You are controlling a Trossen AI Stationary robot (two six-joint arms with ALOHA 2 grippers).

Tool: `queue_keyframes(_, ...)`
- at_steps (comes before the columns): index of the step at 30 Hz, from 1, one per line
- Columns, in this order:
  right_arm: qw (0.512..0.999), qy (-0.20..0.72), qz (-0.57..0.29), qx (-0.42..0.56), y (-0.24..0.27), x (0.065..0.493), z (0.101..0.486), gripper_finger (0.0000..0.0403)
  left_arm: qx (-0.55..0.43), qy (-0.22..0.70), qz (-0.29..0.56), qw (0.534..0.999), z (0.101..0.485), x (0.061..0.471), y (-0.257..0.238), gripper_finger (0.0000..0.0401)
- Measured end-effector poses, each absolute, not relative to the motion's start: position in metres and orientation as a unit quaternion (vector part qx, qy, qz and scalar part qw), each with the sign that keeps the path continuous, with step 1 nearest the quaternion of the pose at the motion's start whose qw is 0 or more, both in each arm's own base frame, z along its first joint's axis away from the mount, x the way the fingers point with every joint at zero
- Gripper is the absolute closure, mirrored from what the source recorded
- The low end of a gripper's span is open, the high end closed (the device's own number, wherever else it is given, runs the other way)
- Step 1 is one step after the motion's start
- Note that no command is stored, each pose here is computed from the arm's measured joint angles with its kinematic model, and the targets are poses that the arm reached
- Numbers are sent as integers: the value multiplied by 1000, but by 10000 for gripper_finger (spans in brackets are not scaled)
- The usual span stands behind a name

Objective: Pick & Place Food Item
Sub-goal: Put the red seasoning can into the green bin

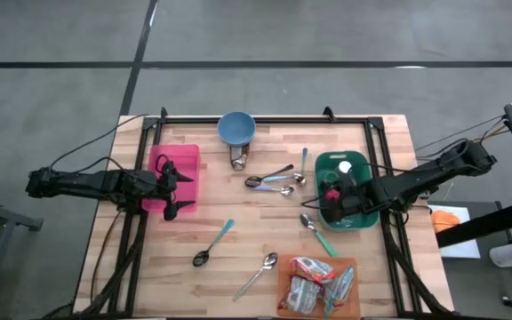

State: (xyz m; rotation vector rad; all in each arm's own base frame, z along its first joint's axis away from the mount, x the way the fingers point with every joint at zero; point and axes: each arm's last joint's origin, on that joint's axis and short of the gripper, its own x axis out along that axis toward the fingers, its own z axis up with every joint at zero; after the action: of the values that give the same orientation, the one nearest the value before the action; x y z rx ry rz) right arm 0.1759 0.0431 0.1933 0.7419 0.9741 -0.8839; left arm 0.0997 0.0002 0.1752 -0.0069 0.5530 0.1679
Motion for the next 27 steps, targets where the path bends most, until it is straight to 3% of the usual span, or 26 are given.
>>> queue_keyframes(16, 716, 450, -426, 322, 44, 180, 177, 190, -3, 273, 83, 959, 175, 100, 0, 33)
queue_keyframes(22, 713, 452, -418, 335, 45, 183, 180, 117, -4, 272, 83, 959, 175, 100, 0, 33)
queue_keyframes(27, 714, 452, -417, 335, 45, 183, 180, 85, -3, 273, 83, 959, 175, 100, 0, 33)
